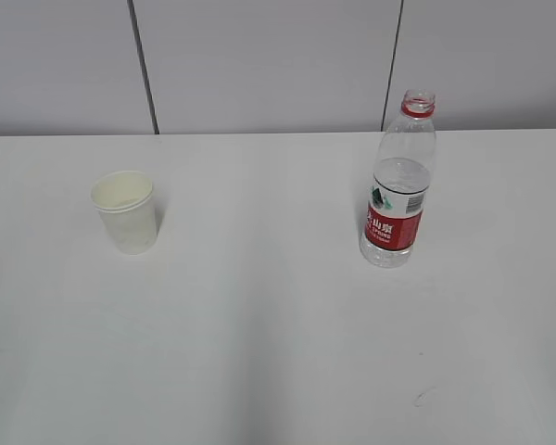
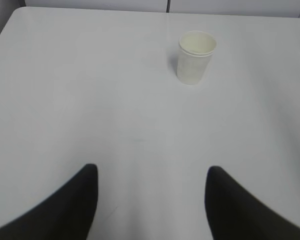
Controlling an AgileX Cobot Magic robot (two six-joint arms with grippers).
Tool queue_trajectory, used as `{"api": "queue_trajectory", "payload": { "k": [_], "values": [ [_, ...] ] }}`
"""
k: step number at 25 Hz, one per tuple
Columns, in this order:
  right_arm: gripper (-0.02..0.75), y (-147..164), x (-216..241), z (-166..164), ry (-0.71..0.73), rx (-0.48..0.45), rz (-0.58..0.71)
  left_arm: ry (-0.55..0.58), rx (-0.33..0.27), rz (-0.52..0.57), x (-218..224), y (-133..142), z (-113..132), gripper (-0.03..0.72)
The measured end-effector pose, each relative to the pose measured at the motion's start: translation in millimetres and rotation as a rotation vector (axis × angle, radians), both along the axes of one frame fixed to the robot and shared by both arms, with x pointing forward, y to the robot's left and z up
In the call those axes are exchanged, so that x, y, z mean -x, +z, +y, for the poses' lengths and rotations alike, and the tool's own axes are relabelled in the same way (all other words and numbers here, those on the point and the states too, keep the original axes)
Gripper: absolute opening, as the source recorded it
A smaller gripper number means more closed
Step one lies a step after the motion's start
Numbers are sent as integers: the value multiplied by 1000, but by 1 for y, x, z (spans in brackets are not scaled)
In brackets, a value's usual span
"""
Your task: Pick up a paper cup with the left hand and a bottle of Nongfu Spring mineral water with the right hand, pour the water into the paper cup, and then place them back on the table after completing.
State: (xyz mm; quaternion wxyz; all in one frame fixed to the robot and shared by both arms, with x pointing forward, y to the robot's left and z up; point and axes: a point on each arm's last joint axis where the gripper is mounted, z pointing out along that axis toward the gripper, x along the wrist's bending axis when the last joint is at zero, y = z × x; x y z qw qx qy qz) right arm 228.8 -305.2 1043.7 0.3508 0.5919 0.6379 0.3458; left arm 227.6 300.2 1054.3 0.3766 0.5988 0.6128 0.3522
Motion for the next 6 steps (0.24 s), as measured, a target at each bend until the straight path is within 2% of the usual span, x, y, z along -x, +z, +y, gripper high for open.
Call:
{"api": "queue_trajectory", "payload": {
  "k": [6],
  "values": [
    [555,0,0,0,1,-1,0,0,0,0,0,0,0,426]
  ]
}}
